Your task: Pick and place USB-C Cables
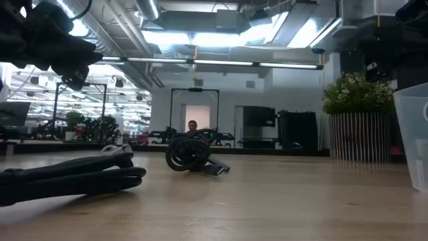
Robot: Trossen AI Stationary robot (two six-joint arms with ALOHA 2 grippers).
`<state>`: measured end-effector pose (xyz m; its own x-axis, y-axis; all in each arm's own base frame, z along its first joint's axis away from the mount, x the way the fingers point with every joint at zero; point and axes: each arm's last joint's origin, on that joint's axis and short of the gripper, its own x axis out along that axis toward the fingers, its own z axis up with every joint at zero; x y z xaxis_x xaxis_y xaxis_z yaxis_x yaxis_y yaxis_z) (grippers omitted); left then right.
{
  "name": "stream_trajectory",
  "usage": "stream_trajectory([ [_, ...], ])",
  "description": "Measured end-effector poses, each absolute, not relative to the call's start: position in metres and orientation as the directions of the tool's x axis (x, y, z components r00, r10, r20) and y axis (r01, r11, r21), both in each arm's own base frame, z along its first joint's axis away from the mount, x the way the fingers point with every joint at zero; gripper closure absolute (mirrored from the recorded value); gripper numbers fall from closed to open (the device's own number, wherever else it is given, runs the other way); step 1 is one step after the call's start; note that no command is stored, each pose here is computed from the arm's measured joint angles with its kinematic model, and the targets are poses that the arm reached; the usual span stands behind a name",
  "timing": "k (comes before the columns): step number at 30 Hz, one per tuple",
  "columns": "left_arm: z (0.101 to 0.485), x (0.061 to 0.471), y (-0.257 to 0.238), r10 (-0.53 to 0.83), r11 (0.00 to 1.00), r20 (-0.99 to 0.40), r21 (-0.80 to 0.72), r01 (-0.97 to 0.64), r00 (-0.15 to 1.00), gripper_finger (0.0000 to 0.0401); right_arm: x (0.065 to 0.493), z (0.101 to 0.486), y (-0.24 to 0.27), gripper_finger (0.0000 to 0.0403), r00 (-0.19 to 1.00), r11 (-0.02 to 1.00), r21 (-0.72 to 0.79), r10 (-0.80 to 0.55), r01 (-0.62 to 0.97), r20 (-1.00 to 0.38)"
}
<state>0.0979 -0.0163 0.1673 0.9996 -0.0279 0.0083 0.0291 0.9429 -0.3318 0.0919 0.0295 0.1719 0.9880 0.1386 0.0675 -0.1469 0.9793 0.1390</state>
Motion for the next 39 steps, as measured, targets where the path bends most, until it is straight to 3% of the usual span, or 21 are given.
stream_trajectory([
  [15, 0.168, 0.098, -0.016, -0.019, 0.942, 0.012, -0.336, 0.022, 1.0, 0.0313, 0.092, 0.172, 0.03, 0.0256, 0.988, 0.979, 0.139, 0.138, -0.147, 0.067],
  [26, 0.168, 0.098, -0.017, -0.04, 0.882, 0.017, -0.469, 0.043, 0.999, 0.0313, 0.092, 0.172, 0.03, 0.0256, 0.988, 0.979, 0.139, 0.139, -0.147, 0.067],
  [30, 0.17, 0.098, -0.014, 0.065, 0.883, 0.037, -0.468, -0.04, 0.997, 0.0313, 0.092, 0.172, 0.03, 0.0256, 0.988, 0.979, 0.139, 0.139, -0.147, 0.067],
  [36, 0.17, 0.095, -0.004, 0.406, 0.853, 0.035, -0.374, -0.365, 0.913, 0.0313, 0.092, 0.172, 0.03, 0.0256, 0.988, 0.978, 0.142, 0.142, -0.15, 0.068],
  [39, 0.17, 0.095, -0.002, 0.448, 0.828, 0.035, -0.395, -0.399, 0.893, 0.0313, 0.092, 0.173, 0.03, 0.0256, 0.987, 0.974, 0.166, 0.143, -0.154, 0.074],
])
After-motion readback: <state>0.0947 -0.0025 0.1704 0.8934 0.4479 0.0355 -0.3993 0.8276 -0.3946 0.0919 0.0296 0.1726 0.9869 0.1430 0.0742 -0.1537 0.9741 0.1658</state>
